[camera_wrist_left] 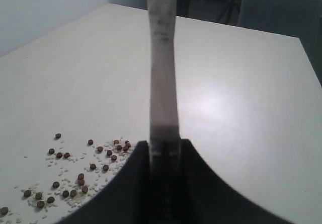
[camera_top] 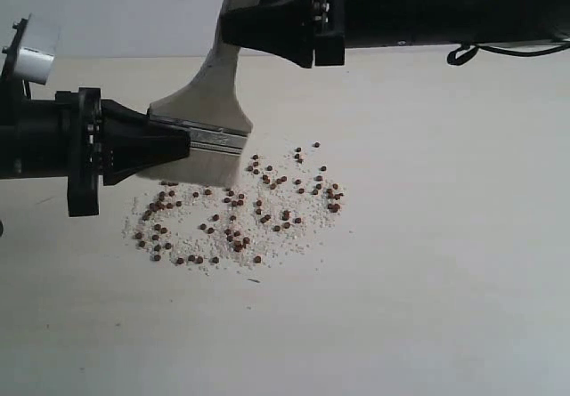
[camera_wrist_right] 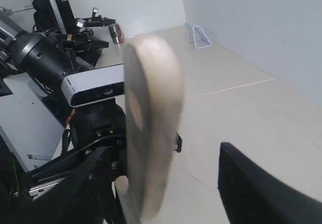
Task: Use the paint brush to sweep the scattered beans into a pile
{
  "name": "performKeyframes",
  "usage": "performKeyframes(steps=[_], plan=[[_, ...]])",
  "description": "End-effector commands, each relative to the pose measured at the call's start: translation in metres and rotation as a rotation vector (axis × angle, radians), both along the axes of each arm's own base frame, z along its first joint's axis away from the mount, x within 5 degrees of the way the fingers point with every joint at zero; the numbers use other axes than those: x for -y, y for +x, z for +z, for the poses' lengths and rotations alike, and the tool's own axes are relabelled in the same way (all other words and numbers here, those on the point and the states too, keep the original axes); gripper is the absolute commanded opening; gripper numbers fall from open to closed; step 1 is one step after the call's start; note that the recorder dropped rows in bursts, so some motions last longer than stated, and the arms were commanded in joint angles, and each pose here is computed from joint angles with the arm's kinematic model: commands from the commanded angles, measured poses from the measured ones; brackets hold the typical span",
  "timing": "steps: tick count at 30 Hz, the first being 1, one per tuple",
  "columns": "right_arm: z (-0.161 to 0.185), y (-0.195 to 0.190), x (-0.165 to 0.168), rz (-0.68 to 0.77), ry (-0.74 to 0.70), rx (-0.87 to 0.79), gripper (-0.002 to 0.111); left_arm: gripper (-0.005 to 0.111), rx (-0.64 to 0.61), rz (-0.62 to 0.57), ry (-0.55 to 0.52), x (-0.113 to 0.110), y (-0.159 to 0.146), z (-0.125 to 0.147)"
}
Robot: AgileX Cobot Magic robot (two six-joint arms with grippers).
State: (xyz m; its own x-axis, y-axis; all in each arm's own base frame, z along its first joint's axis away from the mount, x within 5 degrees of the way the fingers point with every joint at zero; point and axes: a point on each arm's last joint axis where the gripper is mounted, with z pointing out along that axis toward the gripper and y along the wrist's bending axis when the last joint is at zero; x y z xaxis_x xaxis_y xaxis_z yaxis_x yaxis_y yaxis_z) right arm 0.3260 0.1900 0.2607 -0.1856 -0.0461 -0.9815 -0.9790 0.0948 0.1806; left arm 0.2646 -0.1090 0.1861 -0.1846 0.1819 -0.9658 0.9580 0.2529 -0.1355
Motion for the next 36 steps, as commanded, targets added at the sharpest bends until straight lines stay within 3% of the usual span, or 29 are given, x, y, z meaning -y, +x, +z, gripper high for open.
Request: performKeyframes(steps=[1,19,36], plan=[[0.01,-0.001,-0.011,0.032,0.021,0.039,0.057,0.0,0.011,0.012,-0.028,0.0,0.0,0.004],[0.003,0.003,-0.012,0.032,0.017,0.02,0.057,0.0,0.025,0.014,-0.029,0.0,0.0,0.005],[0.018,0.009,-0.015,0.031,0.036,0.05,0.054,0.0,0.041,0.025,-0.035,0.0,0.001,0.005]])
